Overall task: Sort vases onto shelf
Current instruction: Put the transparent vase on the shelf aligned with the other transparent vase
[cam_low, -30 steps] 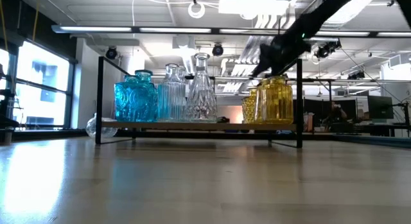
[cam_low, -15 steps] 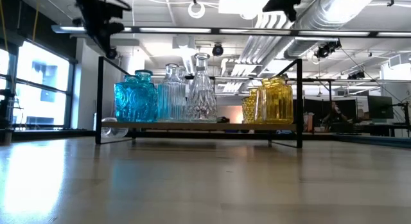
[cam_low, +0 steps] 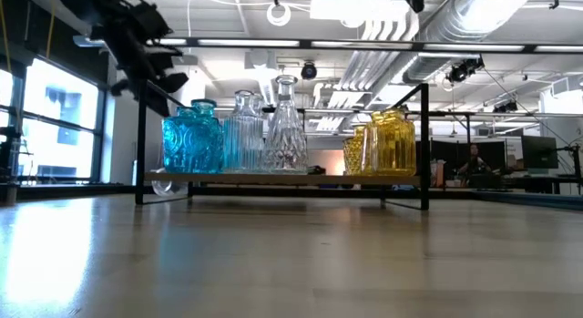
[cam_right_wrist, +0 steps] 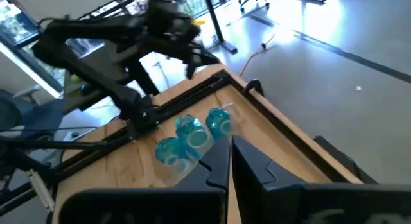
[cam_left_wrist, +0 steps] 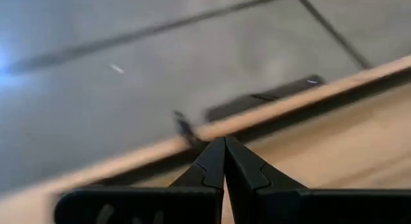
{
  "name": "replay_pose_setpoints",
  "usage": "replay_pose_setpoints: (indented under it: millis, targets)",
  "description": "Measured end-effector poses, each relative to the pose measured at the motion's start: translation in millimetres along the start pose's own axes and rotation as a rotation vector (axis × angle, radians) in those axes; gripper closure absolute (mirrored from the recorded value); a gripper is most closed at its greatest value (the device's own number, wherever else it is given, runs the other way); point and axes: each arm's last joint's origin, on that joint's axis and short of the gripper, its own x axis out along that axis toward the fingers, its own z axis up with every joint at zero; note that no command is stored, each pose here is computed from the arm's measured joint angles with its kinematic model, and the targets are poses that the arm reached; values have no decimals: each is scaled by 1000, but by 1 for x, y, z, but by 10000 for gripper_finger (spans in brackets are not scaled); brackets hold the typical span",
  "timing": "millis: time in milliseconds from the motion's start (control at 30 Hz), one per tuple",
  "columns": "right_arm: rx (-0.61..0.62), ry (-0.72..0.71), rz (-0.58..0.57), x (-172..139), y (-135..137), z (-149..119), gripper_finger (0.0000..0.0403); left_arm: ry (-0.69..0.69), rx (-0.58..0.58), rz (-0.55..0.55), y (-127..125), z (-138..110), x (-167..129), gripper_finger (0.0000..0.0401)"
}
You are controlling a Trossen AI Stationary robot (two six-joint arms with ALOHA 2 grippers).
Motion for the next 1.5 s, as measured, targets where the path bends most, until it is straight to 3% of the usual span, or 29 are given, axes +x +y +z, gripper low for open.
replay_pose_setpoints:
  millis: [100, 233, 433, 567, 700, 867, 1000, 1200, 1500]
  targets:
    - [-8, 8, 15, 2, 6, -1, 402, 53, -150, -80, 8, -3, 18, 401]
    - [-9, 9, 18, 2, 6, -2, 403, 21, -369, -205, 22, 4, 36, 401]
    - [-9, 22, 24, 2, 7, -3, 403, -55, -564, -390, 32, 16, 57, 401]
    - [-18, 16, 34, 1, 7, -2, 403, 16, -662, -478, 29, 11, 75, 401]
    - [22, 5, 43, 1, 8, -1, 403, 112, -767, -485, 27, 1, 92, 401]
    - [92, -12, 12, 0, 19, -3, 403, 144, -793, -485, 27, -2, 97, 401]
    - [105, -56, -13, 0, 34, -3, 403, 259, -776, -420, 26, -17, 104, 401]
    - [110, -80, -43, 3, 54, -8, 403, 388, -549, -283, 28, -38, 105, 401]
    - [106, -75, -44, 4, 76, -16, 403, 322, -473, -217, 30, -34, 106, 401]
